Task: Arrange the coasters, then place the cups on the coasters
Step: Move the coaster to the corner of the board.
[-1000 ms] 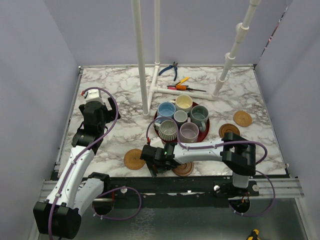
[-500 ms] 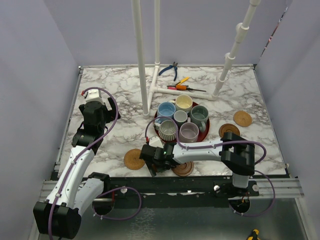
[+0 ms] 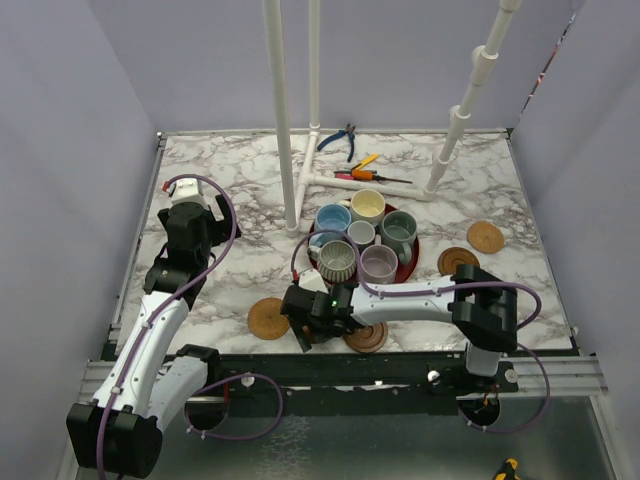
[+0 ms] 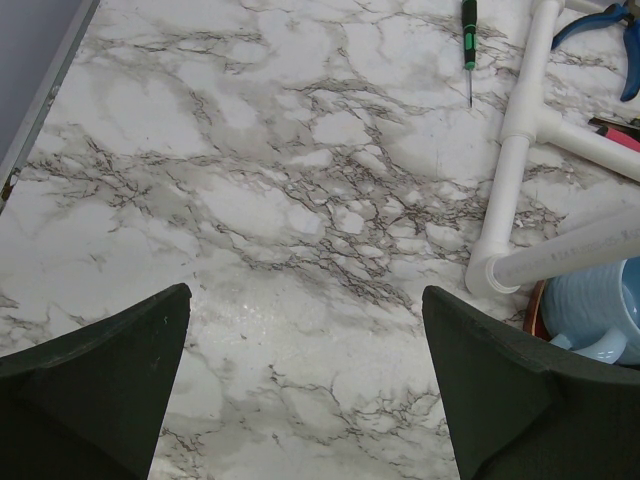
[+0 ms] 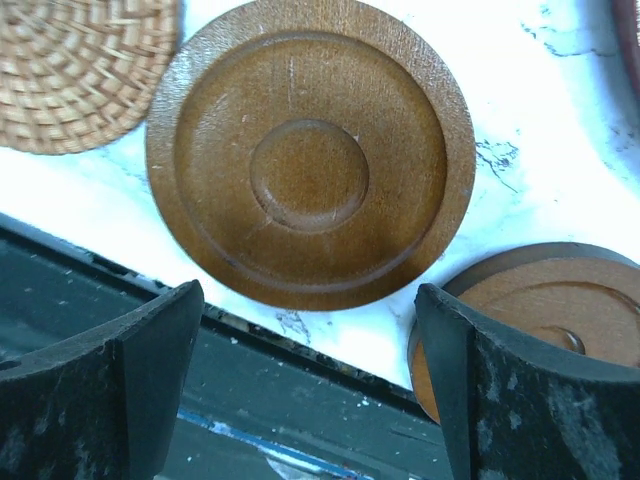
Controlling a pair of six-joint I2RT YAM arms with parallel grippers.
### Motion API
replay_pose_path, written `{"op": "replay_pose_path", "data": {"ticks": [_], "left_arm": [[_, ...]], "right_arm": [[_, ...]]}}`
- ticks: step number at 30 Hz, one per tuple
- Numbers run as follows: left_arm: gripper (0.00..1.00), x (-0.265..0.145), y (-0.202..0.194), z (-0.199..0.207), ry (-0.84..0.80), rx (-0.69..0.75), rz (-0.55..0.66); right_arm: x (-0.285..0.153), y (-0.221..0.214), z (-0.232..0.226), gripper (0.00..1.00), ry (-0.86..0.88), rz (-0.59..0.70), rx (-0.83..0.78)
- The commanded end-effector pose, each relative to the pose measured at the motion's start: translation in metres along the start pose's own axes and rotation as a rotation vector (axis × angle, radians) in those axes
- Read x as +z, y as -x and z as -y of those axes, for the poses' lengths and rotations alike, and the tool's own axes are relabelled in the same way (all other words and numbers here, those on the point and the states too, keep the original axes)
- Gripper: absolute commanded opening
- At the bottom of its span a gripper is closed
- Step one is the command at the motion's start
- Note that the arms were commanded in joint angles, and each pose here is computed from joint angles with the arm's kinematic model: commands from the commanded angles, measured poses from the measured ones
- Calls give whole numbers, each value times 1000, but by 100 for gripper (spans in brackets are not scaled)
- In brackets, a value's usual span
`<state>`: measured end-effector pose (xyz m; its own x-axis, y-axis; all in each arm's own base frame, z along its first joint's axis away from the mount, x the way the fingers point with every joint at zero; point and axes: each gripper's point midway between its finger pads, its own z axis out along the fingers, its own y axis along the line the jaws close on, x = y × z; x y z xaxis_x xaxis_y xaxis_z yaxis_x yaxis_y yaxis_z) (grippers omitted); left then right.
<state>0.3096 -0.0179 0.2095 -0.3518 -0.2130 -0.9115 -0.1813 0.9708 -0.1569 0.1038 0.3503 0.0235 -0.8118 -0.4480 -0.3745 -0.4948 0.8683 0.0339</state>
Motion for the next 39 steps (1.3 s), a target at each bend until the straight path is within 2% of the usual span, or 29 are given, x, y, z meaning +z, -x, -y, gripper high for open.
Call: {"op": "replay_pose_path", "data": {"ticks": [1, 8, 13, 24, 32, 39], "left_arm": [[99, 1, -2, 2, -15, -4, -1], [99, 0, -2, 2, -17, -5, 1], [99, 0, -2, 2, -18, -6, 0], [99, 1, -3, 2, -16, -5, -3], [99, 1, -3, 2, -16, -5, -3], [99, 0, -2, 2, -17, -6, 1]], "right_arm": [[-29, 16, -7, 92, 73, 69, 28], [-60, 8, 4, 96, 100, 65, 58], [-54, -1, 28, 98, 102, 26, 167], [-38, -9, 54, 87, 183, -14, 361], [-29, -8, 50, 83, 219, -14, 383], [-18, -9, 58, 82, 158, -12, 380]]}}
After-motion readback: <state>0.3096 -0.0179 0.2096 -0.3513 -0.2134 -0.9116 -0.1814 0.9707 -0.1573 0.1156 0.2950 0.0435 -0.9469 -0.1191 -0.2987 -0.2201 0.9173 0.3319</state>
